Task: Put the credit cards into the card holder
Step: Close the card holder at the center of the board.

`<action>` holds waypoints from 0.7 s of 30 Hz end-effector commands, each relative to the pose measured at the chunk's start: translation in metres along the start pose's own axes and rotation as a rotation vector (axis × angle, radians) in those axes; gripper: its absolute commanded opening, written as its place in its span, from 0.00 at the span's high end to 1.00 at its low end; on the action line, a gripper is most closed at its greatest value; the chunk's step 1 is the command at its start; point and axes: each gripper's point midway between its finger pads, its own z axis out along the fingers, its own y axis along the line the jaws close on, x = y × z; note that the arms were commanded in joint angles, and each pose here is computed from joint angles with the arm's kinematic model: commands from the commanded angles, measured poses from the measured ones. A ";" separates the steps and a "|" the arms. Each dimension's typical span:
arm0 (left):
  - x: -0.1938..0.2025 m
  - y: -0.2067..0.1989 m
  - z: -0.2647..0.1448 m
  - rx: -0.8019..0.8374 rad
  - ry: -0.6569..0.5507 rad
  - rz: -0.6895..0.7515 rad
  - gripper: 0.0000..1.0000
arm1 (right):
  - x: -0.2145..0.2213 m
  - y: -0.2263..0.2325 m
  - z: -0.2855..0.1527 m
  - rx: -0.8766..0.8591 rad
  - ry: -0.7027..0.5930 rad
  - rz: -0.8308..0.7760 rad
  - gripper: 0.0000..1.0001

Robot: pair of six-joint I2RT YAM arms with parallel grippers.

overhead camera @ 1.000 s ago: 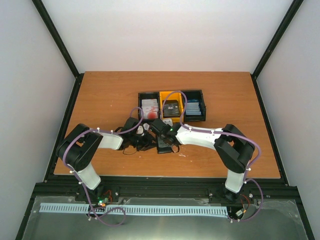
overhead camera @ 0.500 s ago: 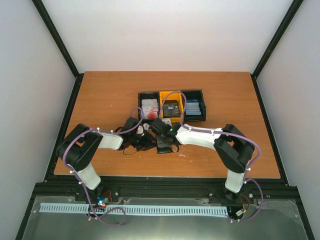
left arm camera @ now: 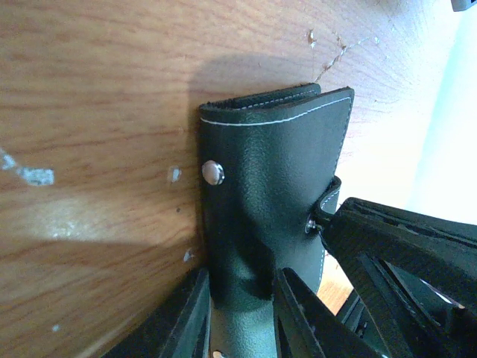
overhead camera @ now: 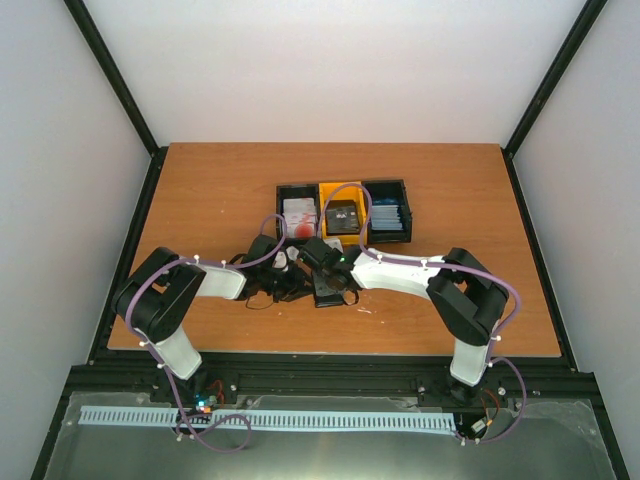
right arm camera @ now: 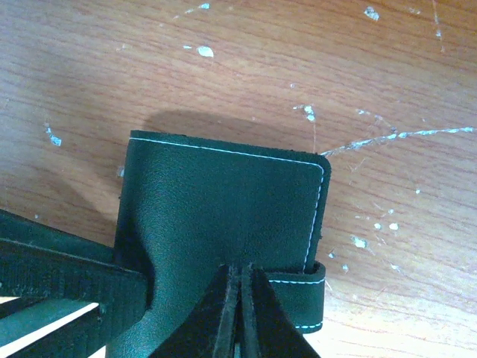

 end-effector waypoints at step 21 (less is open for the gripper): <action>0.010 0.030 0.002 -0.099 0.023 -0.072 0.74 | 0.014 0.010 0.015 0.000 0.050 -0.046 0.97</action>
